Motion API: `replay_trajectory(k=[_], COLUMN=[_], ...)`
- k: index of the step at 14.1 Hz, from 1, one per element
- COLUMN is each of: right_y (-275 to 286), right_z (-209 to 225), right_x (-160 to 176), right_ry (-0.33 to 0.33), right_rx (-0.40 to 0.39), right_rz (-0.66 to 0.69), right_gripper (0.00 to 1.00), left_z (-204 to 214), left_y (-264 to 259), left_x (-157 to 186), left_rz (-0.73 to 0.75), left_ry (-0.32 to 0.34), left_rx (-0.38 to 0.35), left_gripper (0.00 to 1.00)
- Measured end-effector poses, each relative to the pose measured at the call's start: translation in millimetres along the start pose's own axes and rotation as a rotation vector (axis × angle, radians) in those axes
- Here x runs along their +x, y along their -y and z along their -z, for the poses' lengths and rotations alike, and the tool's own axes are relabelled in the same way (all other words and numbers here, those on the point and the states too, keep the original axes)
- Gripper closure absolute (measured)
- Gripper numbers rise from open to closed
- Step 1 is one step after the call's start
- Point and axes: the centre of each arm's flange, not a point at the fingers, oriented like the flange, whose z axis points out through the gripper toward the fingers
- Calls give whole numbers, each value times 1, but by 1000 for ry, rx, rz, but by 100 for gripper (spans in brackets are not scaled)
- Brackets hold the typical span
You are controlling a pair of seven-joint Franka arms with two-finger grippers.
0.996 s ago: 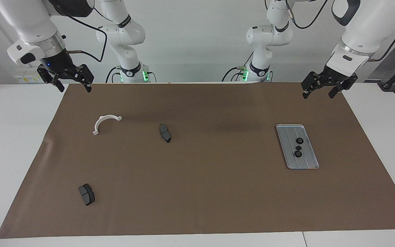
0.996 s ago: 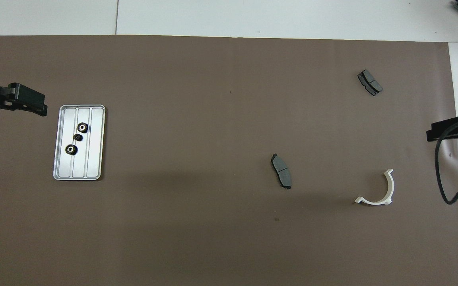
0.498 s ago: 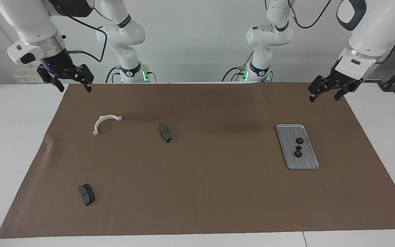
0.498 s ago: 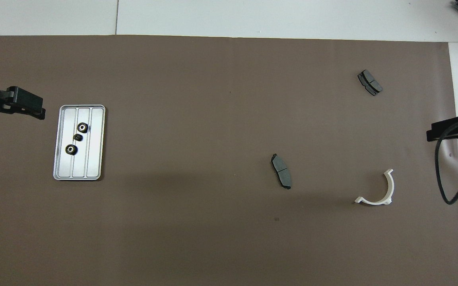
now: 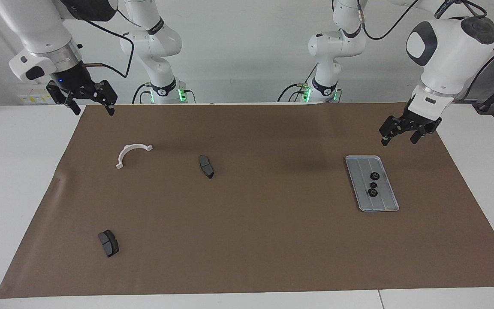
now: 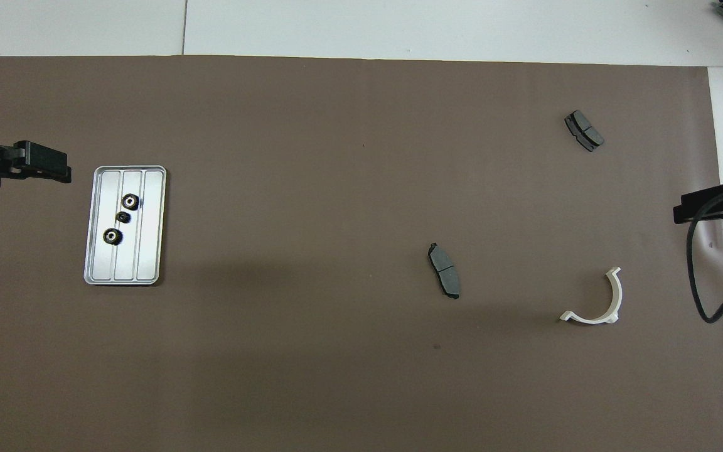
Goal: Place bearing gear from tray to pile
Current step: 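Reach the left gripper down to a black gear on the tray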
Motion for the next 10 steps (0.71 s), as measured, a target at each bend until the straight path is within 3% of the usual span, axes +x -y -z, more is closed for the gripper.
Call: replay_trajectory(k=[10], right_y=[0], right_z=[0], right_x=[0], right_ry=[0], right_rx=[0], right_rz=[0], right_gripper=[0], left_z=[-110], left_y=[14], left_x=[-9], left_rz=[-121], left_ry=[28], left_rx=[0], left_gripper=[0])
